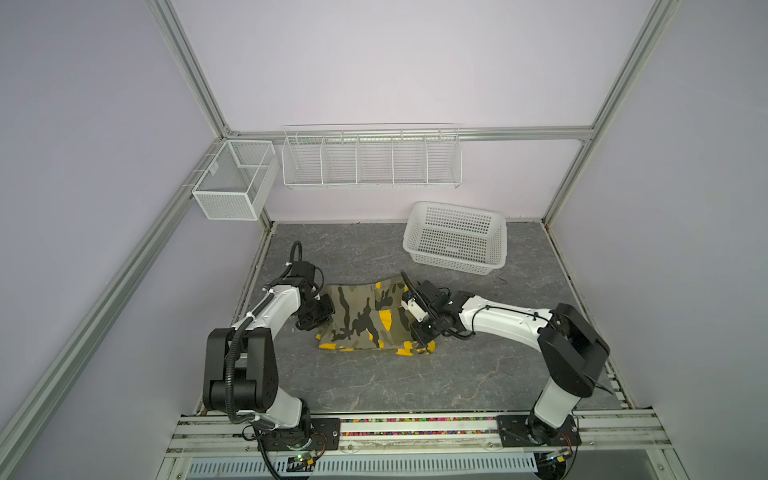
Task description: Fold and stack the trousers
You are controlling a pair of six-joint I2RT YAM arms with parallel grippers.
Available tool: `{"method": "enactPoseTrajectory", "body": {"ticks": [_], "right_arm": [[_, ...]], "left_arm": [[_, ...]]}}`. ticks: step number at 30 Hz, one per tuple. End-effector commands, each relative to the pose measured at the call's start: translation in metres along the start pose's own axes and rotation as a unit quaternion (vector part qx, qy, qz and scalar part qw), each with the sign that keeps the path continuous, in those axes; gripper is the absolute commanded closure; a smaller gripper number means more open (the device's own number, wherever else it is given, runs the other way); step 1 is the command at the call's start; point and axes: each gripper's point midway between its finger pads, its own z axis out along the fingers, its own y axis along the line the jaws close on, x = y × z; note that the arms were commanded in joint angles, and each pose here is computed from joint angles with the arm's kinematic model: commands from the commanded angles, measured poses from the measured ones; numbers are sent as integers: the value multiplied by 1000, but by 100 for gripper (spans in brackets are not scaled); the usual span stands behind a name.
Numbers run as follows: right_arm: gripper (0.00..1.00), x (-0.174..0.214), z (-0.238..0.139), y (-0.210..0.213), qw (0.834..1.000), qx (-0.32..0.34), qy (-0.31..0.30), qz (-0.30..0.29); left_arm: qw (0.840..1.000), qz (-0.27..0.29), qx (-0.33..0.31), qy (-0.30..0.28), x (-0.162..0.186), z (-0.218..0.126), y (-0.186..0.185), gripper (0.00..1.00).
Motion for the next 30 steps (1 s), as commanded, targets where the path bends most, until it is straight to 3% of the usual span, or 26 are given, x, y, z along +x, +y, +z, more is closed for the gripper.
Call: {"method": "enactPoseTrajectory", "body": {"ticks": [1,9,19,24,30], "right_arm": [[66,40,11,-12,998,25,62,-16],[66,44,8,-10,998,20,54,-23],[66,46,5,-7,998,17,53,-23],[56,4,-31,2,1000,-8,-13,21],[54,-68,-79,-2,990,-29,-115,75]], "left_arm": [[999,28,26,-19,-11,-28,-19,100],[990,96,95,-41,-27,-56,-71,100],[993,108,-48,-4,-46,-1,-18,100],[993,107,-53,-2,-54,19,-14,100],[992,110,-58,11,-54,37,-8,100]]}}
